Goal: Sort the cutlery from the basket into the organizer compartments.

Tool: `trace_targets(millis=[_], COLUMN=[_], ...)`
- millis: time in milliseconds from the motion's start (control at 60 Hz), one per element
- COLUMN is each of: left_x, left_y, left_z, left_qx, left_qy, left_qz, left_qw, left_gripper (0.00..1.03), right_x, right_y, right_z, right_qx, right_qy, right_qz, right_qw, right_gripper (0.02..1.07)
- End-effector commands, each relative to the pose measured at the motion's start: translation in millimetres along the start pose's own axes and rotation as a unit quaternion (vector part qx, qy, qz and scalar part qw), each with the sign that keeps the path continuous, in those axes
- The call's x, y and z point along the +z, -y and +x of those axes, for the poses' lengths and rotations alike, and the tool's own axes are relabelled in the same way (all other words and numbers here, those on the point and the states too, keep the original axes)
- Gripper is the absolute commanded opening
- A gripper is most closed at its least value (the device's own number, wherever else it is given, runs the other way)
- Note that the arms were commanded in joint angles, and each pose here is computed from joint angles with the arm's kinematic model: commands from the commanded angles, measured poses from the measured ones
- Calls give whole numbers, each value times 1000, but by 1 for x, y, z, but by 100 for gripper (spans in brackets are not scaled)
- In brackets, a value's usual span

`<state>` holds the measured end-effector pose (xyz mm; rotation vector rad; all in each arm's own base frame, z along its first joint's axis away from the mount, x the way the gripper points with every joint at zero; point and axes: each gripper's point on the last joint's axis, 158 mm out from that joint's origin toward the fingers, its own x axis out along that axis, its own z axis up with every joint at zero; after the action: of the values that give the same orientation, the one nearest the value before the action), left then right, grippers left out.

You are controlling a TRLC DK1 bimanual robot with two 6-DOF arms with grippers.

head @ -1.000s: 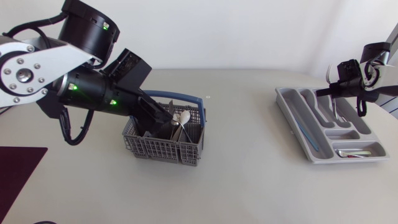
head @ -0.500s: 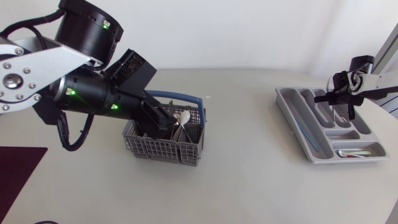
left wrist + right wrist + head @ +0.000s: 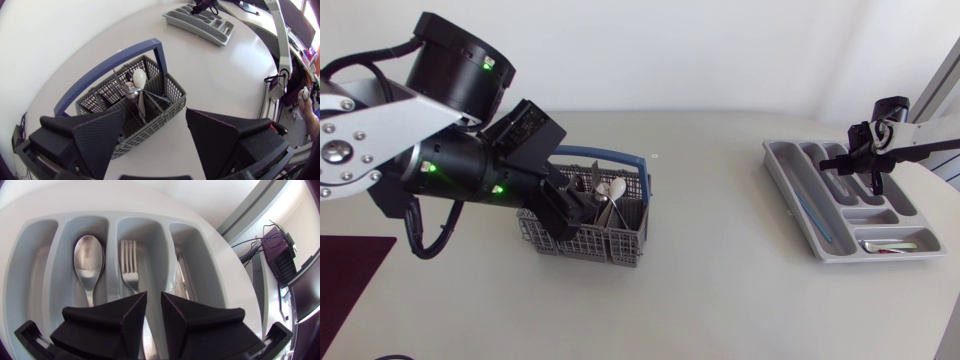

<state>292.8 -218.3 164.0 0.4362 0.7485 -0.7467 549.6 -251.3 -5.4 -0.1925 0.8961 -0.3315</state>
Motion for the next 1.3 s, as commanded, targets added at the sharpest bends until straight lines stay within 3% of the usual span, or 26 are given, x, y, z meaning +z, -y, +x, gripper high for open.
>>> trace_targets(millis=[0,100,350,567,900,1083,1283], left_x=[-9,-11,-18,-4,10,10,-1], left_y=[4,4,4,7,-33,-47,-45], left_z=[-1,0,6,6,14,29,52], left_qx=[-2,-1,-1,-1,123,161,160], left_qy=[-4,-5,-6,1,27,51,36], left_qz=[14,14,8,-37,-58,-64,-62], left_qw=[1000,1000,1000,999,990,984,985], left_gripper=[82,82,81,81,78,78,77], right_x=[-7,-3,8,5,1,3,-1], right_y=[-4,0,3,-9,-46,-63,-76], right_z=[-4,-19,-77,-129,-220,-257,-274], right_qx=[4,7,21,41,71,88,103], right_qy=[-7,3,41,66,106,120,121], right_qz=[13,15,15,10,-16,-15,-14], right_qw=[1000,1000,999,997,992,989,987], right_gripper=[47,53,58,68,78,82,82])
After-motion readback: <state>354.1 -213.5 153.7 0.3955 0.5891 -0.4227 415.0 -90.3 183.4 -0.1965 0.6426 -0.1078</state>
